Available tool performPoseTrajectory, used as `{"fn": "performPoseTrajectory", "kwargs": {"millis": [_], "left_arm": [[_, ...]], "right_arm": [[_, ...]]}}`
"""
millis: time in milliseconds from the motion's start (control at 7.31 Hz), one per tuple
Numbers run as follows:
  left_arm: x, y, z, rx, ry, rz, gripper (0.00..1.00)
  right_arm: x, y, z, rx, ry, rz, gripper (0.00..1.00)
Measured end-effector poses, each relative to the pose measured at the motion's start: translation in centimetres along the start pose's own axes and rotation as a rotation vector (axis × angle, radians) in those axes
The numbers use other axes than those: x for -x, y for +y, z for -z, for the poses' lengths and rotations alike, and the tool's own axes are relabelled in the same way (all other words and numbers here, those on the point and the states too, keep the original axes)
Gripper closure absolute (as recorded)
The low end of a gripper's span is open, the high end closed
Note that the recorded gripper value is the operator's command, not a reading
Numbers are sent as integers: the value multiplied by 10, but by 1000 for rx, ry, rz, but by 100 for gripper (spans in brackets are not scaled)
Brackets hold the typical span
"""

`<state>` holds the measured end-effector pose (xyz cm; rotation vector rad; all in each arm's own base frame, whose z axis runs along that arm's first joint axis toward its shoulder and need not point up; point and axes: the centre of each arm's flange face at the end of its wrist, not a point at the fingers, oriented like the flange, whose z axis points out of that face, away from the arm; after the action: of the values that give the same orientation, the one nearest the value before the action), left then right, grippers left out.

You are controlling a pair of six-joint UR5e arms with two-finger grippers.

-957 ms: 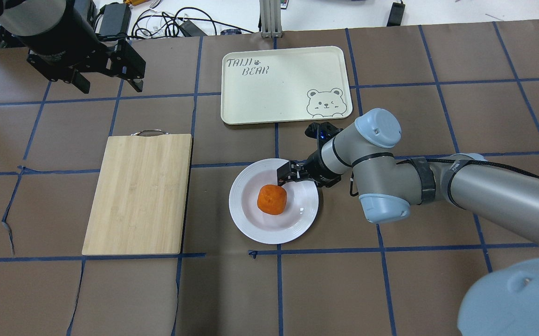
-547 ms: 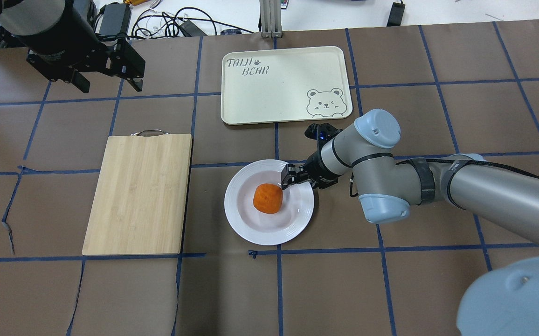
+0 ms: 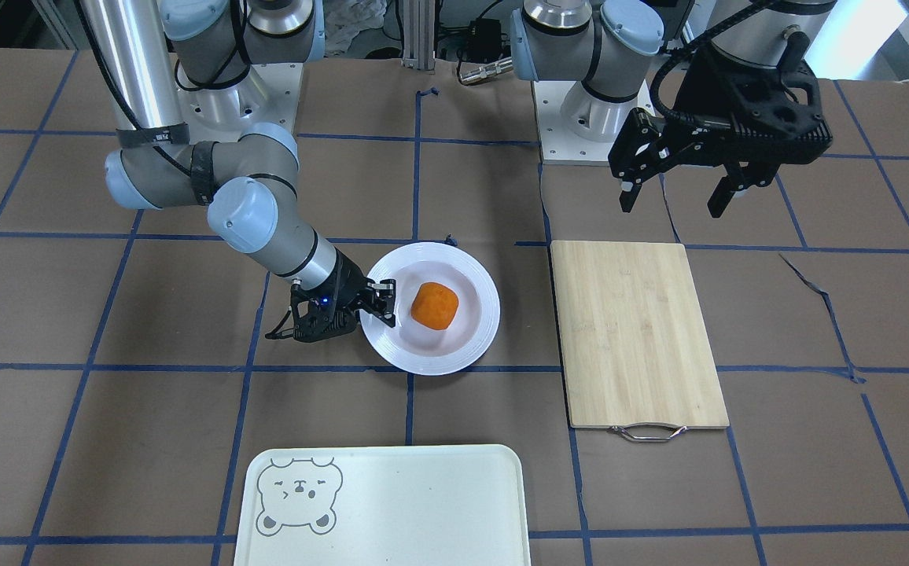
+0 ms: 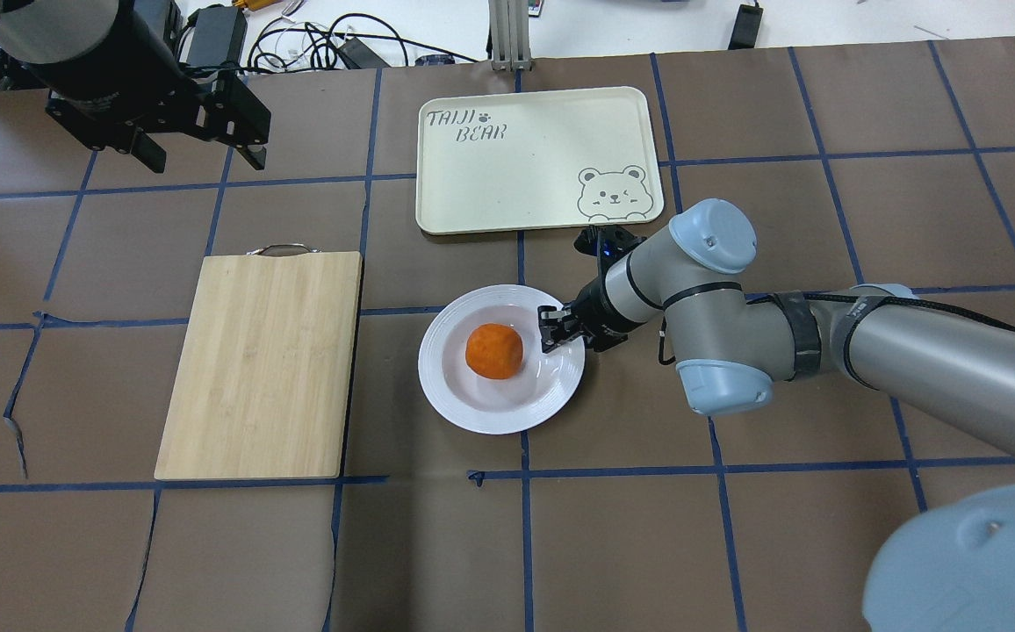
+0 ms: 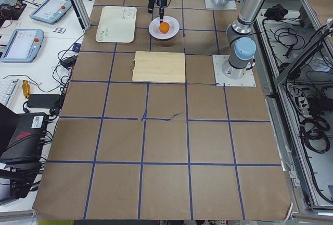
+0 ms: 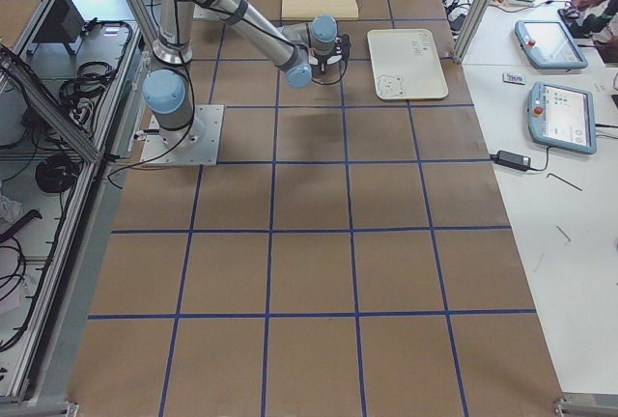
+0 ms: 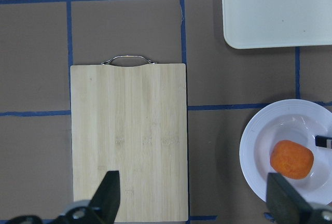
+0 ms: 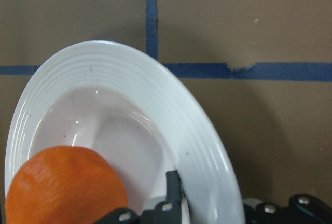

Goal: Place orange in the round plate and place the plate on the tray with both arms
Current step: 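Slide the plate with the right gripper onto the bear tray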

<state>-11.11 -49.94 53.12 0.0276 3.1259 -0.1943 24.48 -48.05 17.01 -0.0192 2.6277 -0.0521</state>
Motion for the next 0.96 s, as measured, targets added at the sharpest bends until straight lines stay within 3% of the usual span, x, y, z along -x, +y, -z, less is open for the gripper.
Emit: {"fn": "performPoseTrajectory", "kwargs": {"millis": [410,957], "left_arm": [[0,0,1,-1,-2,-1,0],[0,-1,1,-2,-4,-1,0]], "right_arm": [[10,-27,29,-114,-39,43,100],[-5,-98,93,-241,-215,19,100]]}}
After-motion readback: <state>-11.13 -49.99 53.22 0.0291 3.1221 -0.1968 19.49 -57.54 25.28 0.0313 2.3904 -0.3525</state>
